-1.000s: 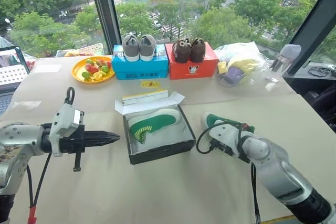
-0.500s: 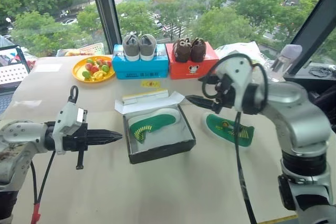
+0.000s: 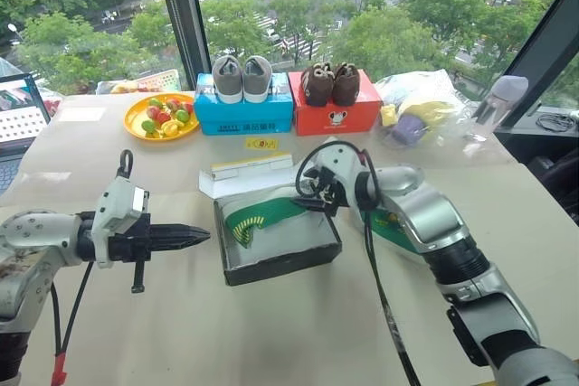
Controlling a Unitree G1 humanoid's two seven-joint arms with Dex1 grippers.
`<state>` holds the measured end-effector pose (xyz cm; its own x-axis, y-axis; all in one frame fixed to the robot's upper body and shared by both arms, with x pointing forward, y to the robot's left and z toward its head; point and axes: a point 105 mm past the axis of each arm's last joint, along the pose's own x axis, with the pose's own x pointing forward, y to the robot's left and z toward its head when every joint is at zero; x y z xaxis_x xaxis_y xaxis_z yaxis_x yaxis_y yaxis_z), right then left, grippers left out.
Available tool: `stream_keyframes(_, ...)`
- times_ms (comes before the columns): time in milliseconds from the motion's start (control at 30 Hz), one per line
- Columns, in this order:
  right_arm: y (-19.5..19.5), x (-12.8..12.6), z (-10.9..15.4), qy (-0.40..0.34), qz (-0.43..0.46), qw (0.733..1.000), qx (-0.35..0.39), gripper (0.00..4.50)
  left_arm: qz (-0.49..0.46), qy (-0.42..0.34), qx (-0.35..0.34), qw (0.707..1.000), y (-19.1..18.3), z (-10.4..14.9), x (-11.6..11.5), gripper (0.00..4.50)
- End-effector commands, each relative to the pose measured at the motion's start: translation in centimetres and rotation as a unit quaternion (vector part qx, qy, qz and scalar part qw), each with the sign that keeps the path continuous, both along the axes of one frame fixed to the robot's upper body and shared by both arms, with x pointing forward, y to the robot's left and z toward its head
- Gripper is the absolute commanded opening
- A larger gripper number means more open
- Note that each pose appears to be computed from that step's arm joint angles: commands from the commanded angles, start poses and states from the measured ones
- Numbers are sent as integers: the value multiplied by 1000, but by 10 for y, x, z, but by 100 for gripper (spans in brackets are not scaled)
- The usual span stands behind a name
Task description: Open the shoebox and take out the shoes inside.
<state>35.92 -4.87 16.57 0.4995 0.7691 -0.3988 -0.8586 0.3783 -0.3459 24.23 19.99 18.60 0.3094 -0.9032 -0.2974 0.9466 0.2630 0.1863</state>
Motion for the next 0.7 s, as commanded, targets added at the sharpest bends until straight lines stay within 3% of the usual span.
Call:
stream_keyframes(33, 6, -8, -3, -11, 21, 1000, -12, 387, 0, -25, 7, 1000, 1, 11, -2, 0)
stream_keyframes(300, 21, -27, 14, -31, 46, 998, -1, 387, 4, -29, 7, 1000, 2, 11, -1, 0)
stream_keyframes(700, 33, -36, 34, -59, 58, 996, 12, 387, 8, -33, 8, 999, 4, 13, 0, 0)
